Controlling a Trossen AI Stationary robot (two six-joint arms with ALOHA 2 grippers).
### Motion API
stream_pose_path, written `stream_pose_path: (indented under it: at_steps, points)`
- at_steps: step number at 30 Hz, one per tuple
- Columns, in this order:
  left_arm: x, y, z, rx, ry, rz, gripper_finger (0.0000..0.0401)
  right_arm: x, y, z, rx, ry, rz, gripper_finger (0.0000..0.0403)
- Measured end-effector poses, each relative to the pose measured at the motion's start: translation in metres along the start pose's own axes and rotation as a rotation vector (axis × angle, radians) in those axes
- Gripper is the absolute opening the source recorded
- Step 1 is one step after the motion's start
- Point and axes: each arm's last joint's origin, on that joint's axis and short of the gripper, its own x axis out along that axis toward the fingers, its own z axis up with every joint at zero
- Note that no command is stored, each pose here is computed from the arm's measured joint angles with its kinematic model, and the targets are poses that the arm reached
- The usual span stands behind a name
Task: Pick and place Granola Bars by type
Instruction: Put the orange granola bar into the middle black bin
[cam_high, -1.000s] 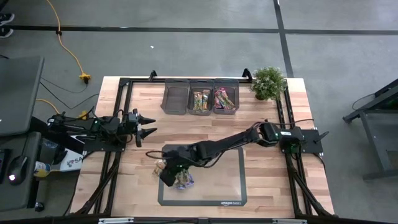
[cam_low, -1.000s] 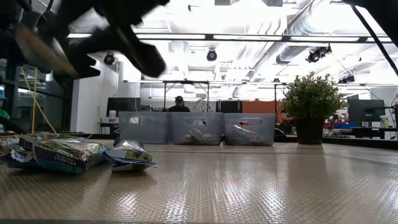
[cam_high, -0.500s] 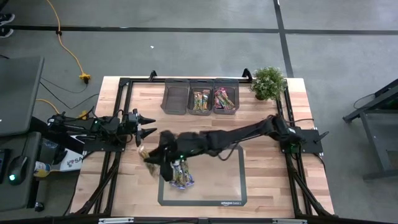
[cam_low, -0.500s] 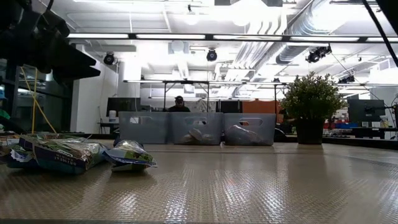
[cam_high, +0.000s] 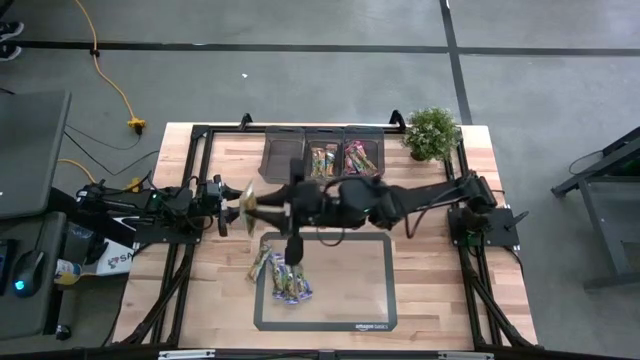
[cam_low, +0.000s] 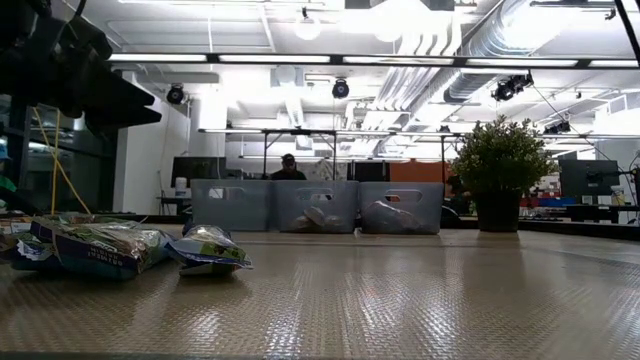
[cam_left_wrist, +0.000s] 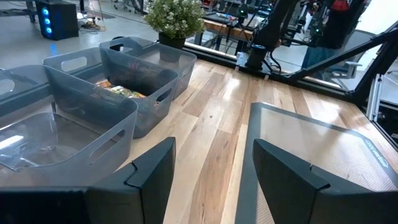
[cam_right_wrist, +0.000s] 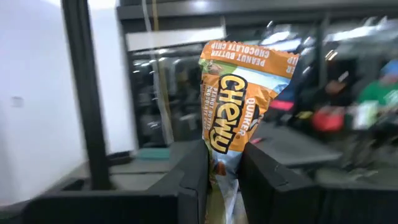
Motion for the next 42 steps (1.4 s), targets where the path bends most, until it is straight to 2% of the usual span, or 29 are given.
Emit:
stream_pose_path:
  at_steps: [5,9,14,18,22,25,31,37,42]
  points:
    - [0.0,0.0,0.0,0.0,0.0,0.0,0.0211,-0.004,-0.012,0.02,-0.162,-0.119,-0.126,0.006]
    - [0.0,0.0,0.0,0.0,0.0,0.0,0.0211,-0.002,-0.037,0.027,-0.213,-0.172,-0.268,0.006]
    - [0.0,0.0,0.0,0.0,0.0,0.0,0.0211,0.0,-0.081,0.029,-0.226,-0.156,-0.459,0.006]
    - [0.0,0.0,0.0,0.0,0.0,0.0,0.0211,-0.003,-0.121,0.03,-0.225,-0.128,-0.691,0.006]
    - [0.0,0.0,0.0,0.0,0.0,0.0,0.0211,-0.009,-0.164,0.022,-0.215,-0.029,-0.907,0.006]
    - [0.0,0.0,0.0,0.0,0.0,0.0,0.0211,-0.016,-0.197,0.01,-0.157,0.079,-0.99,0.006]
    - [0.0,0.0,0.0,0.0,0.0,0.0,0.0211,-0.047,-0.252,-0.021,0.089,0.319,-1.163,0.006]
    - [0.0,0.0,0.0,0.0,0.0,0.0,0.0211,-0.069,-0.29,-0.06,0.297,0.486,-1.135,0.006]
    - [0.0,0.0,0.0,0.0,-0.001,0.0,0.0211,-0.085,-0.305,-0.11,0.447,0.607,-1.11,0.006]
